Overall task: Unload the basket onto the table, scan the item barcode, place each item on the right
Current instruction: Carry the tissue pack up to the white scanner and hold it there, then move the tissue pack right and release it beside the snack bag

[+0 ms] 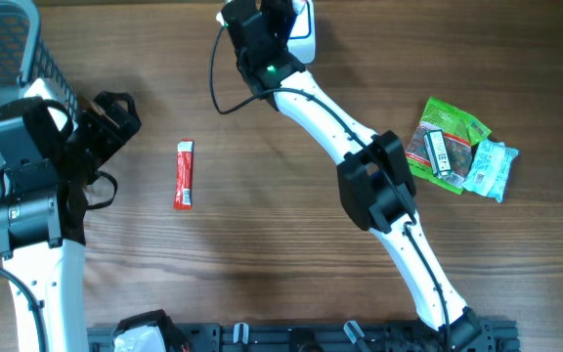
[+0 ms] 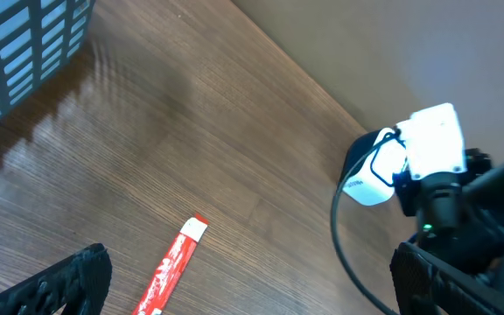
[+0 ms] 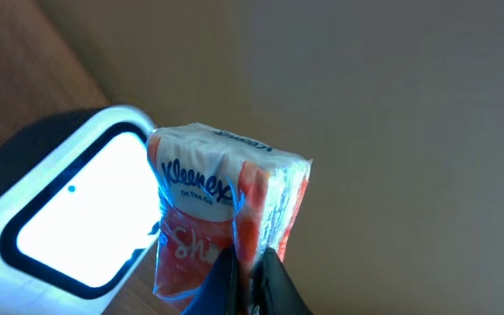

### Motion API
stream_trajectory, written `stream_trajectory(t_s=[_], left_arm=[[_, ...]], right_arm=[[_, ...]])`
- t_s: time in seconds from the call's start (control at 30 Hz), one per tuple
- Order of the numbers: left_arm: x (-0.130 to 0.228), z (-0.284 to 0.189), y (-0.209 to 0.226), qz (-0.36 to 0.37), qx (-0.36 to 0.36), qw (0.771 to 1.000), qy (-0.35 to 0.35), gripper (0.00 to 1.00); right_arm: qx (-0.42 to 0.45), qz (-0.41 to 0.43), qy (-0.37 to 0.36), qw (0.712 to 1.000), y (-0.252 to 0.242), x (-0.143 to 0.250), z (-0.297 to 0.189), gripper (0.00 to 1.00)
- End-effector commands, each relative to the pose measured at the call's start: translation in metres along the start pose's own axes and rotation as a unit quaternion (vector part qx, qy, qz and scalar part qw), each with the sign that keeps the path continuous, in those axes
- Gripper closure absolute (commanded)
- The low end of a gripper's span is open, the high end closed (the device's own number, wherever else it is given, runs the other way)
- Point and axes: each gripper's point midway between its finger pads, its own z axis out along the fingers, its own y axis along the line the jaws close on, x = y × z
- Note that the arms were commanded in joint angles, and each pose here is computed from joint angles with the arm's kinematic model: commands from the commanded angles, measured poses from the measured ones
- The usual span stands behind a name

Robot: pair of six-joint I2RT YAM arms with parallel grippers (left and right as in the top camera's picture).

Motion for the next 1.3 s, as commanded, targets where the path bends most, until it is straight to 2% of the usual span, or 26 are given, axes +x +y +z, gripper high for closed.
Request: stream_trajectory(t_s=[0.0, 0.43, 0.53, 0.73, 0.87, 0.97, 1.07, 1.13, 1.27], left_arm=[[-0.002, -0.001, 0.001, 0.004, 0.000, 1.000, -0.004, 0.00], [-0.002, -0.001, 0.001, 0.004, 0.000, 1.000, -0.004, 0.00], [-0.002, -0.001, 0.001, 0.004, 0.000, 1.000, -0.004, 0.00], [-0.002, -0.001, 0.001, 0.004, 0.000, 1.000, -0.004, 0.00], [-0.002, -0.001, 0.001, 0.004, 0.000, 1.000, -0.003, 0.00], [-0.002, -0.001, 0.001, 0.004, 0.000, 1.000, -0.004, 0.00], [-0.002, -0.001, 0.001, 0.004, 0.000, 1.000, -0.003, 0.00], [-0.002, -0.001, 0.001, 0.004, 0.000, 1.000, -0.004, 0.00], [-0.002, -0.001, 0.001, 0.004, 0.000, 1.000, -0.004, 0.00]], right_arm=[[-0.007, -0.045, 0.022, 0.999, 0.018, 0.018, 0.016, 0.96], [-0.041, -0.067, 0.024, 0.997, 0.032, 0.028, 0.022, 0.95], [-0.035, -0.038, 0.025, 0.998, 0.024, 0.027, 0.020, 0.96], [-0.009, 0.042, 0.024, 0.999, -0.071, 0.031, -0.022, 0.96], [-0.073, 0.125, 0.018, 0.989, -0.115, 0.053, -0.070, 0.96], [-0.205, 0.165, 0.011, 0.965, -0.106, 0.074, -0.119, 0.96], [-0.342, 0.218, 0.028, 0.914, -0.084, 0.093, -0.164, 0.96], [-0.409, 0.260, 0.083, 0.871, -0.070, 0.118, -0.183, 0.96], [-0.443, 0.299, 0.245, 0.809, -0.046, 0.184, -0.193, 0.96]])
